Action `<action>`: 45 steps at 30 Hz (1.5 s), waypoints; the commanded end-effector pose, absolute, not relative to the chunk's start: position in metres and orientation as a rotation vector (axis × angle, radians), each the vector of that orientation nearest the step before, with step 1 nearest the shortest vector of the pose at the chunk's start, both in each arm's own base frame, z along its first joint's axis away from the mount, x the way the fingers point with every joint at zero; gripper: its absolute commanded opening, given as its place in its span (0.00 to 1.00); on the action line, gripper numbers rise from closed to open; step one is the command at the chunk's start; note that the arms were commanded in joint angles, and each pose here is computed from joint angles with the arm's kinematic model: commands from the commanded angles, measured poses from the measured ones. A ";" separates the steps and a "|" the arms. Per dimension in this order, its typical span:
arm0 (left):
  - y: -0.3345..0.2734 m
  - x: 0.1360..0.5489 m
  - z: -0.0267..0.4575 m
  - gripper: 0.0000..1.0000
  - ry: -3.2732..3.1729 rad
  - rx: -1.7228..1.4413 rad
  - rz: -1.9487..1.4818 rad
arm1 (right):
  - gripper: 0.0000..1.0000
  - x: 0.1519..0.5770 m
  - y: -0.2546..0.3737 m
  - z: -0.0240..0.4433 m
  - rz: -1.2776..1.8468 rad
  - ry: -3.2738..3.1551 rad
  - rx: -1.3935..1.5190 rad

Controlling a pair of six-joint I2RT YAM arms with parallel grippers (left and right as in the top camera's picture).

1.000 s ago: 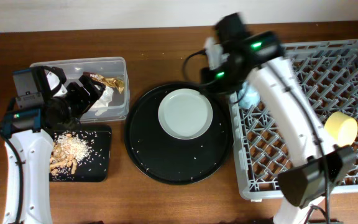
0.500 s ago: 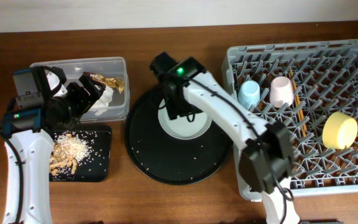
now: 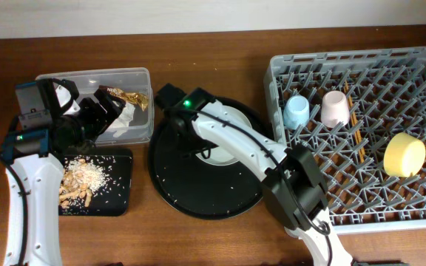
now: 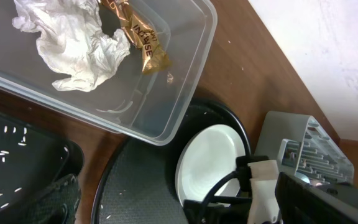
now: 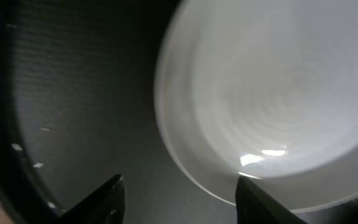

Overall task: Sort waste into correct bins and load items into the dishwasher rack
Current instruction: 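Move the right gripper to the white plate and grasp its edge, then lift the white plate and stand it upright in the rack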

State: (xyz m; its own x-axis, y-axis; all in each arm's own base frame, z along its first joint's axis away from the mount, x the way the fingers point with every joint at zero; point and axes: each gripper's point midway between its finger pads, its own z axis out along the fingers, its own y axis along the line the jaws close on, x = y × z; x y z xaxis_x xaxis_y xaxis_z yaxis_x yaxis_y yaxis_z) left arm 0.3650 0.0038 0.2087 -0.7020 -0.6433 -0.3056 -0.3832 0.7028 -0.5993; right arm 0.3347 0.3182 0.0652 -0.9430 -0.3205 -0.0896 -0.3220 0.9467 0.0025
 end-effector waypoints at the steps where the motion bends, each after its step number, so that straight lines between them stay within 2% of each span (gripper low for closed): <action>1: 0.004 0.364 0.212 0.99 2.398 -0.779 -0.690 | 0.55 0.333 0.323 0.059 -0.022 2.985 -0.528; 4: 0.004 0.364 0.212 0.99 2.398 -0.779 -0.690 | 0.54 0.338 0.325 0.059 -0.024 2.962 -0.522; 6: 0.004 0.364 0.212 0.99 2.398 -0.779 -0.690 | 0.44 0.340 0.327 0.058 -0.011 2.952 -0.518; 17: 0.004 0.364 0.212 0.99 2.398 -0.779 -0.690 | 0.43 0.335 0.322 -0.015 0.015 2.929 -0.511; 18: 0.004 0.364 0.212 0.99 2.398 -0.780 -0.690 | 0.41 0.333 0.320 -0.017 0.008 2.935 -0.513; 19: 0.004 0.364 0.212 0.99 2.398 -0.779 -0.690 | 0.35 0.332 0.318 -0.017 0.001 2.943 -0.515; 20: 0.004 0.364 0.212 0.99 2.398 -0.779 -0.690 | 0.23 0.328 0.315 -0.018 -0.015 2.960 -0.520; 21: 0.004 0.364 0.212 0.99 2.398 -0.779 -0.690 | 0.07 0.327 0.314 -0.018 -0.018 2.964 -0.520; 25: 0.004 0.364 0.212 0.99 2.398 -0.779 -0.690 | 0.04 0.323 0.310 -0.012 -0.036 2.980 -0.524; 27: 0.004 0.364 0.212 0.99 2.398 -0.779 -0.690 | 0.04 0.325 0.312 0.007 -0.023 2.958 -0.566; 30: 0.004 0.364 0.212 0.99 2.398 -0.779 -0.690 | 0.04 0.327 0.314 0.060 0.024 2.910 -0.593; 36: 0.004 0.364 0.212 0.99 2.398 -0.779 -0.690 | 0.04 0.302 0.296 0.186 0.185 2.744 -0.657; 38: 0.004 0.364 0.212 0.99 2.398 -0.779 -0.690 | 0.04 0.288 0.276 0.234 0.236 2.665 -0.649; 41: 0.004 0.364 0.212 0.99 2.398 -0.779 -0.690 | 0.04 0.275 0.234 0.283 0.273 2.598 -0.561; 45: 0.004 0.364 0.212 0.99 2.398 -0.779 -0.690 | 0.04 0.260 0.164 0.325 0.300 2.546 -0.458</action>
State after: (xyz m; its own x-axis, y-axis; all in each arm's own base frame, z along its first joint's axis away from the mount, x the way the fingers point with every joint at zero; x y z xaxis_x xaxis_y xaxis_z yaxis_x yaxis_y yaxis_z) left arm 0.3648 0.0037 0.2086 -0.7025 -0.6433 -0.3045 -0.3836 0.7026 -0.5993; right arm 0.2636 0.1944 0.3008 -0.8258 -0.2871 -0.4854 -0.3817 0.9182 0.1063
